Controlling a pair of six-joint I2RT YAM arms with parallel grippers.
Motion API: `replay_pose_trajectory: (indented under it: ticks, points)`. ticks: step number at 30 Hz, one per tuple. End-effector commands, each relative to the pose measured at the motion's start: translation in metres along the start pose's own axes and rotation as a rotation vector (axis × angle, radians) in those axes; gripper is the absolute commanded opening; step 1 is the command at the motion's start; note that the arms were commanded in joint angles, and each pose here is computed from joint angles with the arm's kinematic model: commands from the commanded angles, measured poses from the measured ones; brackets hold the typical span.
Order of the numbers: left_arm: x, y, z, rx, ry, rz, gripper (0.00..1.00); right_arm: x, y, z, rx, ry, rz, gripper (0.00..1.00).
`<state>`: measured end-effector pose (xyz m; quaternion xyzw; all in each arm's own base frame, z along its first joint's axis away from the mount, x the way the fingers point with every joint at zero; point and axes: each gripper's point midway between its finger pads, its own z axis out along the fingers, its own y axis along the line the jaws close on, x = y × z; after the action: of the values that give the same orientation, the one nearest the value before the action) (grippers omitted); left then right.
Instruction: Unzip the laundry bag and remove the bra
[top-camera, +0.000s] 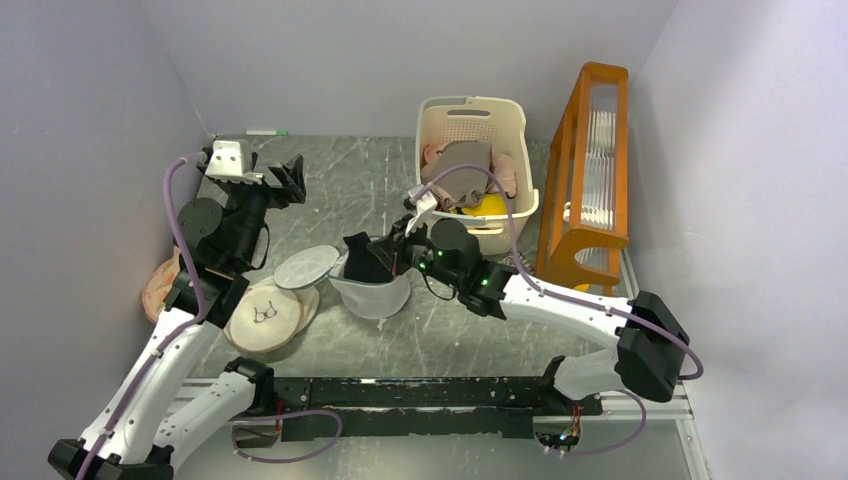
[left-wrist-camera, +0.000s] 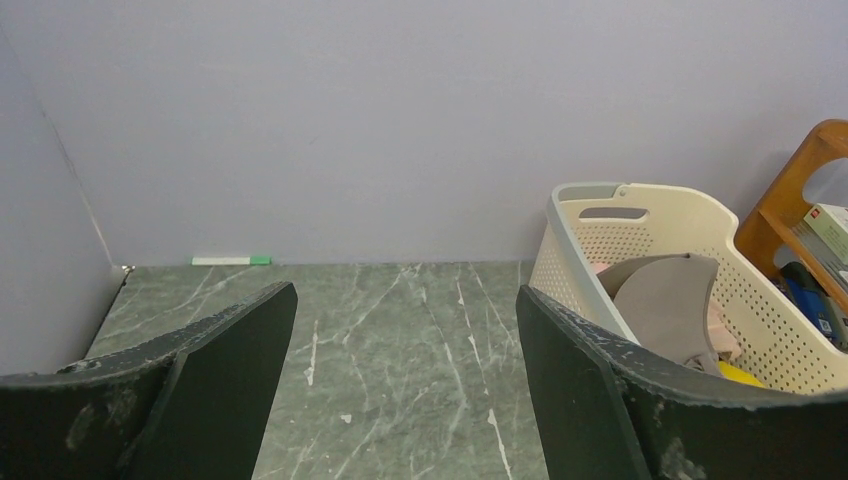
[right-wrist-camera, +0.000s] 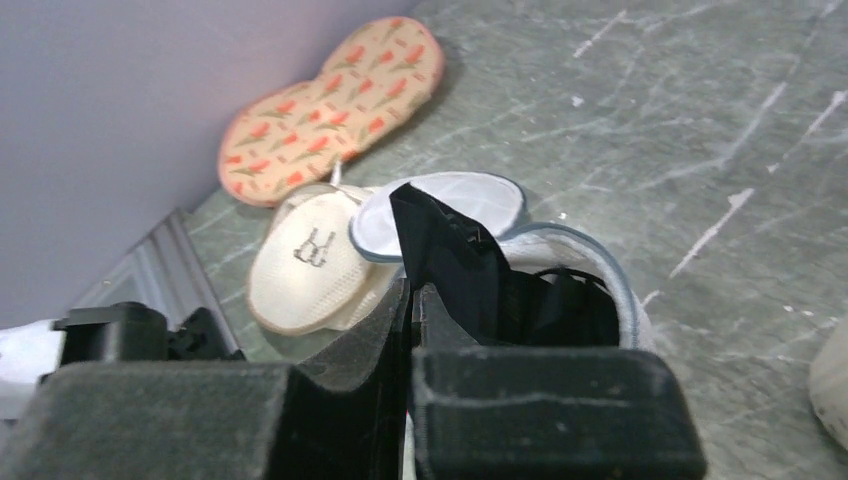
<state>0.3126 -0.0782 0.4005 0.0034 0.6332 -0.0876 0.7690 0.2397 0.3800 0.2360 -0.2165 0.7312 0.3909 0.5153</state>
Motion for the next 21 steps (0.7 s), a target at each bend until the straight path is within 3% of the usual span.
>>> replay_pose_trajectory:
  ticks: [1, 13, 21]
  points:
    - [-0.005, -0.003, 0.002, 0.010, -0.030, -0.020, 0.92, -0.059, 0.035, -0.018, -0.158, -0.192, 0.051, 0.00]
    - [0.000, -0.004, 0.004, 0.008, -0.018, -0.016, 0.92, -0.152, 0.057, -0.066, -0.194, -0.445, -0.030, 0.00]
    - [0.000, -0.005, 0.005, 0.011, -0.015, -0.018, 0.91, -0.169, 0.038, -0.106, -0.101, -0.548, -0.050, 0.00]
